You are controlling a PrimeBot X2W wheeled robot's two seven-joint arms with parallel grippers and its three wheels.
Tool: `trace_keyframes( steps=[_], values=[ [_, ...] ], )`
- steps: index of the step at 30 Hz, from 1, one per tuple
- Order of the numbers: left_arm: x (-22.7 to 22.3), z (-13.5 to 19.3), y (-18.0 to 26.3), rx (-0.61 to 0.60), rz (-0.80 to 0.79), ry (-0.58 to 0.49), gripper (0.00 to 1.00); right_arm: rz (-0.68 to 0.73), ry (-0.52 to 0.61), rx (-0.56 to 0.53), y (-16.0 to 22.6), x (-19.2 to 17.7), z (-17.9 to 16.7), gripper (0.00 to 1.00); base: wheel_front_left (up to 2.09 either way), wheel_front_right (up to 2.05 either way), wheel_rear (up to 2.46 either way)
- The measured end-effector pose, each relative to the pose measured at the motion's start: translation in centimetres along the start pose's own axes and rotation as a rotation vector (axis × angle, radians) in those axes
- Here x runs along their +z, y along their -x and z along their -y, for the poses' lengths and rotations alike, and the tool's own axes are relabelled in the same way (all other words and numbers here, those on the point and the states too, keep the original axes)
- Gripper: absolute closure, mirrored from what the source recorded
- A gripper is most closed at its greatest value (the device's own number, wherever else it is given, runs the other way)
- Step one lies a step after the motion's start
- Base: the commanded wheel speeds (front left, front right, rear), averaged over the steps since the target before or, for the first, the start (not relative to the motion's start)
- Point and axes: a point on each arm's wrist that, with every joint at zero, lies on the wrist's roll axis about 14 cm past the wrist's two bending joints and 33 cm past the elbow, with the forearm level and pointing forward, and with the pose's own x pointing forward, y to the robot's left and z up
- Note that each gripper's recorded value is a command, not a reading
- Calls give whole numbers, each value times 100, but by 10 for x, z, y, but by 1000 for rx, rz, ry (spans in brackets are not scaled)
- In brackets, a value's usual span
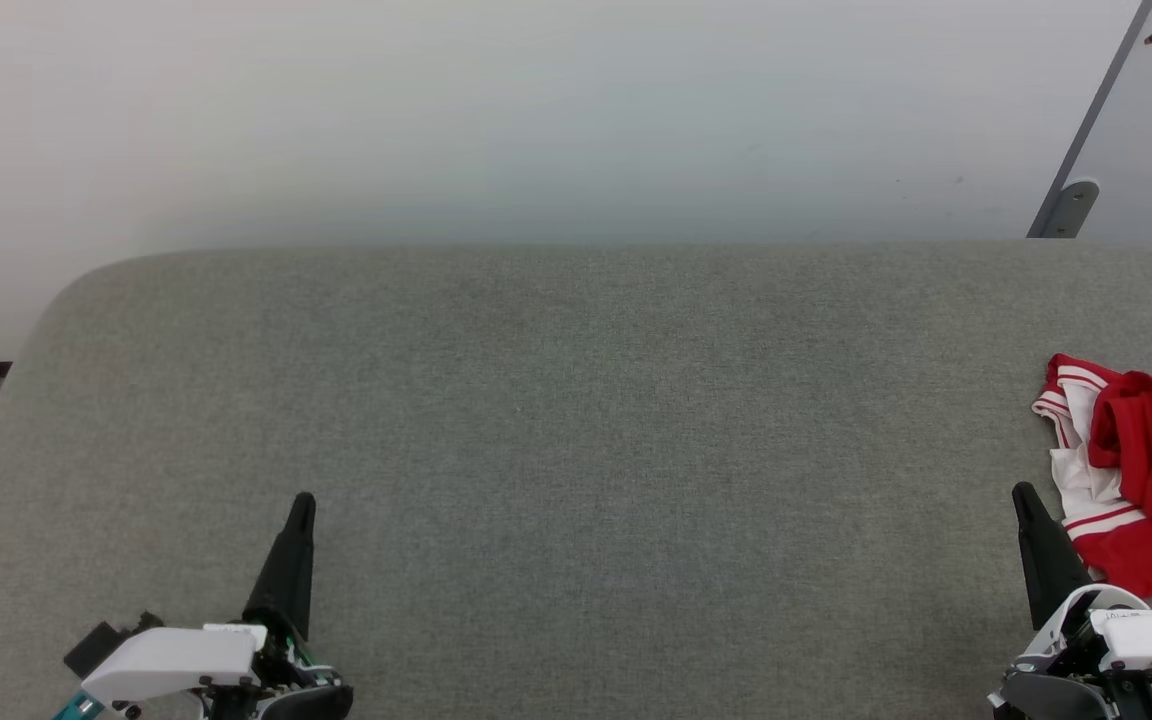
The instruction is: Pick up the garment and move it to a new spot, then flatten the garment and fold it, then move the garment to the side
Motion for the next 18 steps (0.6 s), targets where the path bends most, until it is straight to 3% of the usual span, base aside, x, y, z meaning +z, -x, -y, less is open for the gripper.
trace_keyframes(
  steps=[18],
  values=[
    [0, 0, 0, 0, 0, 0, 100, 0, 0, 0, 0, 0, 0, 100, 0, 0, 0]
  ],
)
